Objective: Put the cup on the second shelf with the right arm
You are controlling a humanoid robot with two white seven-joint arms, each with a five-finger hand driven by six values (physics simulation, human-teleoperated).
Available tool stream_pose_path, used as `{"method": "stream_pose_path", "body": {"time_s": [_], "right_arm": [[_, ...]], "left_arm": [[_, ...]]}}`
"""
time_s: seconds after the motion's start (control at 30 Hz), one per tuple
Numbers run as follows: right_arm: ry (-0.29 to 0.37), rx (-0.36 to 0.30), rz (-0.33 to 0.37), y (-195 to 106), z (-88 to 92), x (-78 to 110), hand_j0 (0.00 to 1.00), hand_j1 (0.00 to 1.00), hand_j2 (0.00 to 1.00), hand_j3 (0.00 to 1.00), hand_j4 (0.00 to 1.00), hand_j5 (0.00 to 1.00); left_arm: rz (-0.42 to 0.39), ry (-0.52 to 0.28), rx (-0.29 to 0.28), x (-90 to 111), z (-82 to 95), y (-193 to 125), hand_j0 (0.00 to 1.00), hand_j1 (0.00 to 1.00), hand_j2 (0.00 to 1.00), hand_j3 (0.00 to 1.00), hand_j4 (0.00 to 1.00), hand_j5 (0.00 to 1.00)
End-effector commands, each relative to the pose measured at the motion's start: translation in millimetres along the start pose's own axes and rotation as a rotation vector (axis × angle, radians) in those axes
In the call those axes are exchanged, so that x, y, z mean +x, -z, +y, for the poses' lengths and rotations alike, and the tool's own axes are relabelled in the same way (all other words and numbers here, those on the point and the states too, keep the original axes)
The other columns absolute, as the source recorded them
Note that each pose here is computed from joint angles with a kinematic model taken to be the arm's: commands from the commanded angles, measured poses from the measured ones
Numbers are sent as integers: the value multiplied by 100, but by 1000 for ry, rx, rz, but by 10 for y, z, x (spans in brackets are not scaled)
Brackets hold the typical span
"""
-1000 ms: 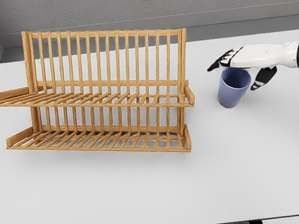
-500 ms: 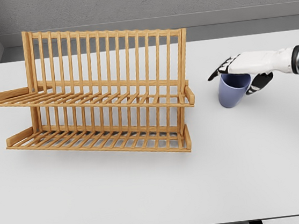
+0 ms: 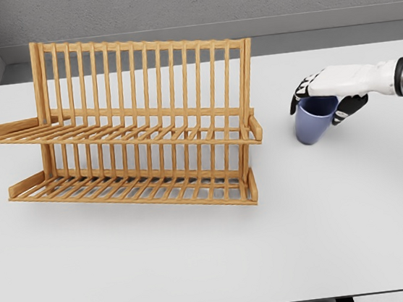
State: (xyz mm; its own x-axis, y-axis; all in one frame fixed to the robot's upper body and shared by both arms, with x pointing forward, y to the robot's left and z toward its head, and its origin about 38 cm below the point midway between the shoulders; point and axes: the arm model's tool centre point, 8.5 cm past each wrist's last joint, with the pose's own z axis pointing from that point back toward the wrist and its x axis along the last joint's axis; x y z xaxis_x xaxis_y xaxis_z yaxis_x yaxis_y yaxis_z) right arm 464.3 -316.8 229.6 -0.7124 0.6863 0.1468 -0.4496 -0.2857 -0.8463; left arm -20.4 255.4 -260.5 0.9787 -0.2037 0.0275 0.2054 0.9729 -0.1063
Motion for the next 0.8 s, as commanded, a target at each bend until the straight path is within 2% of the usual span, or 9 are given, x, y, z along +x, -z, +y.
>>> {"method": "stream_pose_path", "body": {"time_s": [0.0, 0.17, 0.23, 0.37, 0.5, 0.67, 0.77], "right_arm": [[1, -6, 3, -26, -21, -5, 64, 64, 64, 64, 64, 64], [-27, -26, -4, -71, -145, 31, 64, 64, 64, 64, 64, 64], [-45, -60, -3, -131, -275, 56, 64, 64, 64, 64, 64, 64], [-55, -80, 5, -206, -342, 42, 64, 64, 64, 64, 64, 64], [-94, -117, -2, -313, -493, 137, 64, 64, 64, 64, 64, 64], [-108, -141, 28, -478, -581, 87, 64, 64, 64, 64, 64, 64], [-141, -174, 22, -565, -705, 168, 64, 64, 64, 64, 64, 64]], "left_arm": [[0, 0, 0, 0, 0, 0, 100, 100, 100, 100, 100, 100], [0, 0, 0, 0, 0, 0, 100, 100, 100, 100, 100, 100], [0, 0, 0, 0, 0, 0, 100, 100, 100, 100, 100, 100], [0, 1, 0, -1, 0, 0, 100, 100, 100, 100, 100, 100], [0, 1, 0, -1, 0, 0, 100, 100, 100, 100, 100, 100], [0, 0, 0, 0, 0, 0, 100, 100, 100, 100, 100, 100], [0, 0, 0, 0, 0, 0, 100, 100, 100, 100, 100, 100]]}}
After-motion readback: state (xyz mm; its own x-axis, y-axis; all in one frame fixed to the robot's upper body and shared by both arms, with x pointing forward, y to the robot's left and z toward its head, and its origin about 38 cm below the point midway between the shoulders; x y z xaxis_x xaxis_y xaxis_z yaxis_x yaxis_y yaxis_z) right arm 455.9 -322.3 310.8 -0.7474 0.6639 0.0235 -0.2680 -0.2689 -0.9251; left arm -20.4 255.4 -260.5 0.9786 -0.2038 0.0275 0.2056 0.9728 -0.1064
